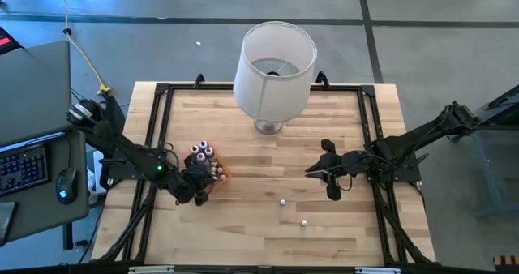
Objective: Pick & Place food coloring
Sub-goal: Put the green food coloring bottle into the orange bin, then put the red food coloring bottle into the orange bin
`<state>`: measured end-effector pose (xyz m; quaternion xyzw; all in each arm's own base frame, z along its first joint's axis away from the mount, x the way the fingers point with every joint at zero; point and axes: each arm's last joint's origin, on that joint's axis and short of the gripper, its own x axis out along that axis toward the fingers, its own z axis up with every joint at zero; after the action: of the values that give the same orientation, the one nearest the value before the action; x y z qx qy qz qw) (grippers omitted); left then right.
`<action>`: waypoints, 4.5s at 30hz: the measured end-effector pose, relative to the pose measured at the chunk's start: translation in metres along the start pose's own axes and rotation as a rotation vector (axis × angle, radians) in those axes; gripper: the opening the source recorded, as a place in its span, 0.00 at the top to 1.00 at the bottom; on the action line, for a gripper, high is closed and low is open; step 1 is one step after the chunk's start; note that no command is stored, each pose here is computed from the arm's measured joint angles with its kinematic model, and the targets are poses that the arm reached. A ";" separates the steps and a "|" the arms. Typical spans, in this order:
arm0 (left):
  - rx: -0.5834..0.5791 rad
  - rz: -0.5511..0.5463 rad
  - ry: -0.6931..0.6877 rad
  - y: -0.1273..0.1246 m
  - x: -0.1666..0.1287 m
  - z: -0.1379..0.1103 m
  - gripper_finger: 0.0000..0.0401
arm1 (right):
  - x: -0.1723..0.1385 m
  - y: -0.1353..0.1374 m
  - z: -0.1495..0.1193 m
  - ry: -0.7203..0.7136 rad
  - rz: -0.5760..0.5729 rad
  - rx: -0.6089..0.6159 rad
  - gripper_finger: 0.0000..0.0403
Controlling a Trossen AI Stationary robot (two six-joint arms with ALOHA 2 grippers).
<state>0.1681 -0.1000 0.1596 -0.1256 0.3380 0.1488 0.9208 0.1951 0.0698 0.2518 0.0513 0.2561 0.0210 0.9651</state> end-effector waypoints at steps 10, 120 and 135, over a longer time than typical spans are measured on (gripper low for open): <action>0.010 0.007 0.004 -0.005 0.010 -0.004 0.87 | 0.000 0.000 0.000 0.000 0.000 0.000 0.85; 0.363 -0.285 -0.043 -0.117 0.182 0.130 0.98 | 0.000 -0.001 0.004 -0.058 -0.051 0.012 0.86; 0.349 -0.169 -0.061 -0.088 0.196 0.146 0.98 | -0.015 -0.025 -0.052 0.509 -0.369 0.352 0.86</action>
<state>0.4272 -0.0959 0.1500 0.0127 0.3189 0.0138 0.9476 0.1560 0.0487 0.2114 0.1627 0.4927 -0.1856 0.8345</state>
